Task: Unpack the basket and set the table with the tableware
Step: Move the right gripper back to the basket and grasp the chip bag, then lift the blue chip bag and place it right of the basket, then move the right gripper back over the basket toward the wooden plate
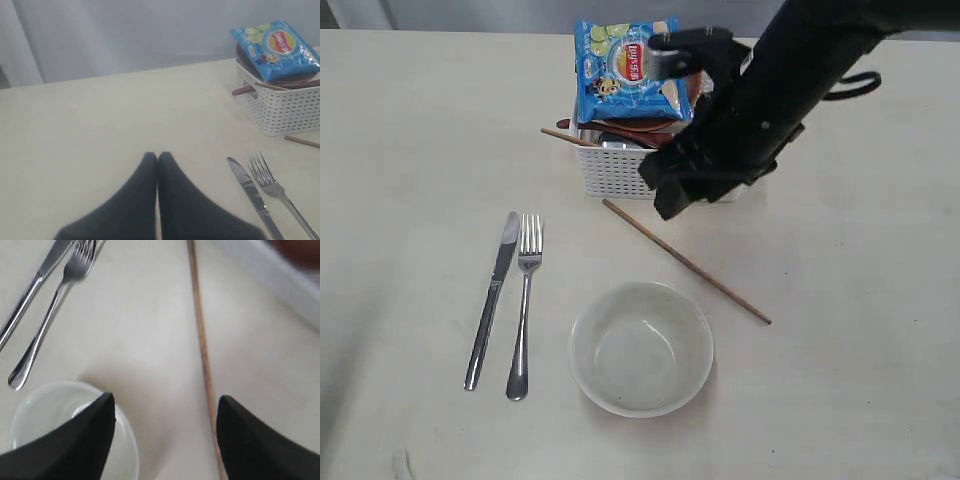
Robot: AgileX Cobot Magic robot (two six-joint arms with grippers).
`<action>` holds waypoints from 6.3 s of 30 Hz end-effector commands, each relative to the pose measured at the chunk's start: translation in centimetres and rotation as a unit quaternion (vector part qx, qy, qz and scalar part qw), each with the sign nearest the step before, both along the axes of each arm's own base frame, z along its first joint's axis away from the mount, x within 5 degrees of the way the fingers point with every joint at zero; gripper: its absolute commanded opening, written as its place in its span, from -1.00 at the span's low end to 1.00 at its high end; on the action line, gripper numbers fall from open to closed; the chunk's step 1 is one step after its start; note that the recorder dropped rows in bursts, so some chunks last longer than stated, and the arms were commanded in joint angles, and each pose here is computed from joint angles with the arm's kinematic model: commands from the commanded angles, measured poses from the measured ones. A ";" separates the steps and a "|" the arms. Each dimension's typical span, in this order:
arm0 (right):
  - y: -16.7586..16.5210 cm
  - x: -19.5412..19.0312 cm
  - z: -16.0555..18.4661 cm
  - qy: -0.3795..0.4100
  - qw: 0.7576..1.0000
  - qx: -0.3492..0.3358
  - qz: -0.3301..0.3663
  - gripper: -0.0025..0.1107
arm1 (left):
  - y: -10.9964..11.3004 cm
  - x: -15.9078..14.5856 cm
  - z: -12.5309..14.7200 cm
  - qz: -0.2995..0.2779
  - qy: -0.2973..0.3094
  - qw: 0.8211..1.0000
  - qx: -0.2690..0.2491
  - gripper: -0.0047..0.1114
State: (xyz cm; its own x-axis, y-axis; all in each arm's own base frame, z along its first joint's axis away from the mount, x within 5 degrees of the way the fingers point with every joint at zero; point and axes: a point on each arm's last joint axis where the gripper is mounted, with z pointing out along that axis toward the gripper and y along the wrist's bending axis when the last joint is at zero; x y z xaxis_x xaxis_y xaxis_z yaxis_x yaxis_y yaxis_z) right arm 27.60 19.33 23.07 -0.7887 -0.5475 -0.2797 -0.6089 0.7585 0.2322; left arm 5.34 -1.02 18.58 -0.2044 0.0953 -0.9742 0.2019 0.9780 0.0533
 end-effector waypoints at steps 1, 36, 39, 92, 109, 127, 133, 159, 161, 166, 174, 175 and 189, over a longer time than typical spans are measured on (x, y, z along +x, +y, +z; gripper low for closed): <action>-0.1 1.5 2.8 -0.070 0.997 0.004 -0.037 0.05 | 0.0 0.0 0.0 0.001 -0.004 1.000 0.000 -0.92; -5.9 13.7 -1.0 -0.075 0.963 0.177 -0.189 0.05 | 0.0 0.0 0.0 0.001 -0.004 1.000 0.000 -0.92; -5.5 14.3 -2.0 -0.065 0.962 0.190 -0.182 0.05 | 0.0 0.0 0.0 0.001 -0.004 1.000 0.000 -0.92; -4.1 15.5 -5.1 -0.054 0.960 0.247 -0.122 0.05 | 0.0 0.0 0.0 0.001 -0.004 1.000 0.000 -0.92; -1.7 15.3 -5.3 -0.081 0.962 0.242 -0.091 -0.96 | 0.0 0.0 0.0 0.001 -0.004 1.000 0.000 -0.92; -12.0 13.5 5.9 -0.142 0.946 0.168 -0.238 -0.96 | 0.0 0.0 0.0 0.001 -0.004 1.000 0.000 -0.92; -22.2 11.4 1.6 -0.040 0.914 0.016 -0.403 -0.96 | 0.0 0.0 0.0 0.001 -0.004 1.000 0.000 -0.92; -29.5 10.2 -5.4 -0.024 0.841 -0.029 -0.539 -0.96 | 0.0 0.0 0.0 0.001 -0.004 1.000 0.000 -0.92; -29.6 10.6 -5.8 -0.032 0.837 -0.022 -0.545 -0.96 | 0.0 0.0 0.0 0.001 -0.004 1.000 0.000 -0.92; -29.7 10.9 -8.4 -0.005 0.838 -0.031 -0.545 -0.96 | 0.0 0.0 0.0 0.001 -0.004 1.000 0.000 -0.92; -29.7 10.8 -9.0 0.011 0.832 -0.031 -0.554 -0.64 | 0.0 0.0 0.0 0.001 -0.004 1.000 0.000 -0.92; -29.7 10.8 -8.8 0.010 0.832 -0.031 -0.554 -0.51 | 0.0 0.0 0.0 0.001 -0.004 1.000 0.000 -0.92; -27.7 9.7 -2.8 0.000 0.830 0.041 -0.557 0.09 | 0.0 0.0 0.0 0.000 -0.004 1.000 -0.002 -0.92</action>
